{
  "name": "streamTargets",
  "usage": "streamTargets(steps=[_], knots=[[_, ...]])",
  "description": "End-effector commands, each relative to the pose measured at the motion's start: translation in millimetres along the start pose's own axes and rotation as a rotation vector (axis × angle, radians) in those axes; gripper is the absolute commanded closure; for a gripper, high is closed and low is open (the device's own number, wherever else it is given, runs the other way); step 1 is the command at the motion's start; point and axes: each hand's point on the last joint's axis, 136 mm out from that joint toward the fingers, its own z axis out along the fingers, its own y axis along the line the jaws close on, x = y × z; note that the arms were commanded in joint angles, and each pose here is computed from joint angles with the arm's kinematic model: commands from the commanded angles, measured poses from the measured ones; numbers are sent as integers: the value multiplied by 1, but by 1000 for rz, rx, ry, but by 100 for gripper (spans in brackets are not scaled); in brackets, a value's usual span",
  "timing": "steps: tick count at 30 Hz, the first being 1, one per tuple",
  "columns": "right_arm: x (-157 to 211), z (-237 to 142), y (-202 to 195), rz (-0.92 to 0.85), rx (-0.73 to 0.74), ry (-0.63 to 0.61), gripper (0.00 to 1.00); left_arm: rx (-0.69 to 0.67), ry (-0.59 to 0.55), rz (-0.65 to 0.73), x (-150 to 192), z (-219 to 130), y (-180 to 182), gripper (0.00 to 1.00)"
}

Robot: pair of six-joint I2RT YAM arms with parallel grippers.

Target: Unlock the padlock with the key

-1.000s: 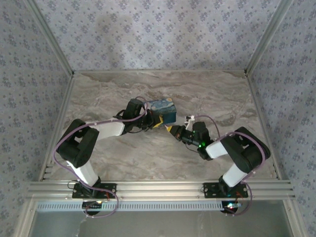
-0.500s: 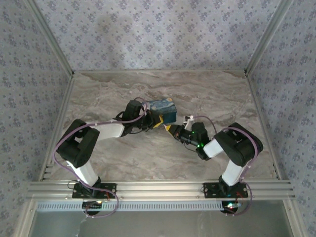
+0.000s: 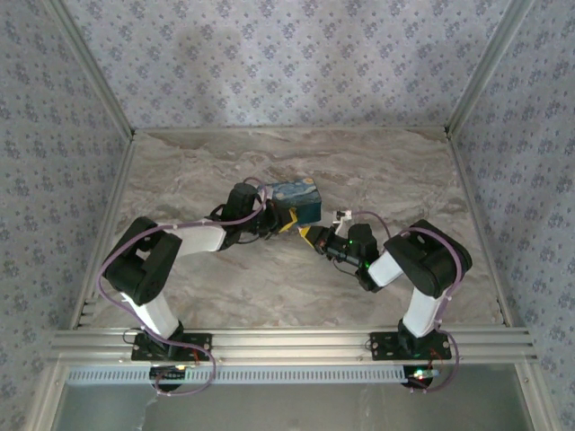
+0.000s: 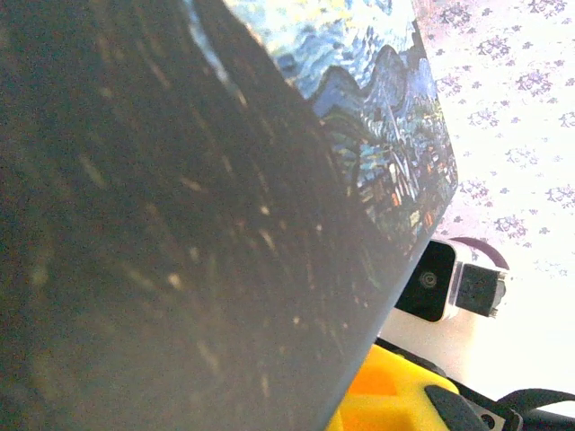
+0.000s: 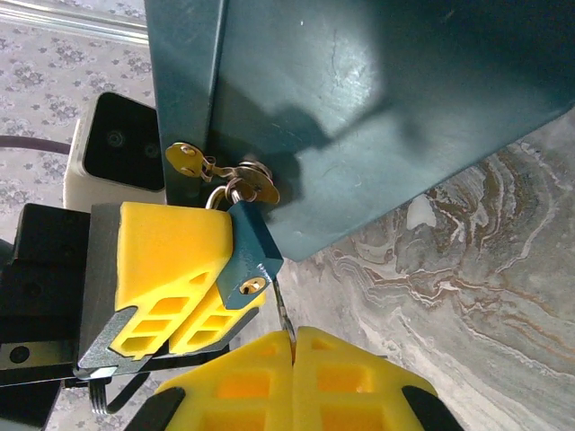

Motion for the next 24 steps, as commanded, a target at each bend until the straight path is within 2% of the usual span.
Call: streamTargets(steps=[1,7,20,24], knots=[[1,-3,4,17,-25,-28,100,57,-27,31,-5,-6,-18,91],[3,-16,15,31,-46,-54,100,62,-38,32,-7,-6,-19,91],[-28,-47,66,81,-178,-158,100,68,-42,27,-7,-5,-17,91],[-35,-57,64,125,-169,-195,100,73,-46,27,-8,-6,-18,91]])
